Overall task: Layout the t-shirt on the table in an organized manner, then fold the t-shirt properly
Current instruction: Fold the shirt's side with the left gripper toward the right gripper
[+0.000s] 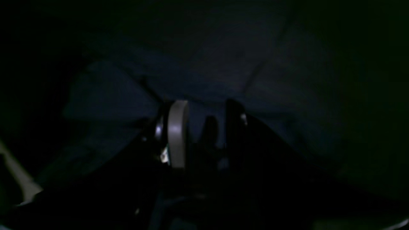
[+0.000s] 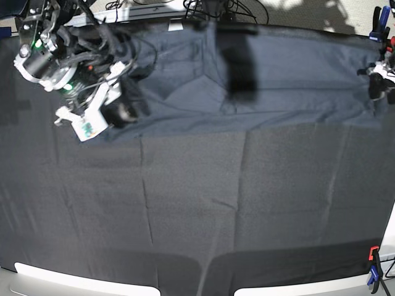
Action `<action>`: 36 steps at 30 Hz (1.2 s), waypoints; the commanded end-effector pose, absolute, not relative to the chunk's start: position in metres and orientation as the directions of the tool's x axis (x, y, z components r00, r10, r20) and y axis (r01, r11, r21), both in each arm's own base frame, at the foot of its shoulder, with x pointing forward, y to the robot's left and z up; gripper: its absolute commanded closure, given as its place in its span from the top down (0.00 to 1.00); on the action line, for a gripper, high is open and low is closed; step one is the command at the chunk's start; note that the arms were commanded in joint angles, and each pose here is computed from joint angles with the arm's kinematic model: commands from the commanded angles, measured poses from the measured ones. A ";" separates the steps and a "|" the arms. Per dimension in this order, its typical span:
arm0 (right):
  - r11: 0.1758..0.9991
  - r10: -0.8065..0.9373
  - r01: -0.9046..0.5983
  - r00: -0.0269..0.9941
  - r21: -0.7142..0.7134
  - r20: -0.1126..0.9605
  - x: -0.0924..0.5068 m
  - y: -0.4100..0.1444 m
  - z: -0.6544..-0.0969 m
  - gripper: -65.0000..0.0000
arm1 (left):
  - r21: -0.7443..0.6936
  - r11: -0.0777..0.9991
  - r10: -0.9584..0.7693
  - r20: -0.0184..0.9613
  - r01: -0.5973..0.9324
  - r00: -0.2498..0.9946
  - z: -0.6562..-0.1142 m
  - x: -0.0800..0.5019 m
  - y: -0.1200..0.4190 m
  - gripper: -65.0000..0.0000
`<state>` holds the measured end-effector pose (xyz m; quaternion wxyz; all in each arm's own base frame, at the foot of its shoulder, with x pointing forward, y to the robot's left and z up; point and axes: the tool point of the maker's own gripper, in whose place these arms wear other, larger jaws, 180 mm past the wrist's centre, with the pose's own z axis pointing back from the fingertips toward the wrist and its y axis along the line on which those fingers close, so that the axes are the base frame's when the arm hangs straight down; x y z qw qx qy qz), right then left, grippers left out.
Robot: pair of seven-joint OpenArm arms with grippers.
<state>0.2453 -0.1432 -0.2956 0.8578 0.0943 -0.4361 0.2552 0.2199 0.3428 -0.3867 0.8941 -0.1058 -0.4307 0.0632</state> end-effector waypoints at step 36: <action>0.970 0.236 -0.156 0.448 -0.185 0.863 0.265 -0.268 -0.235 0.29 | -0.452 0.748 0.044 0.764 0.486 0.644 -0.326 0.238 0.014 0.00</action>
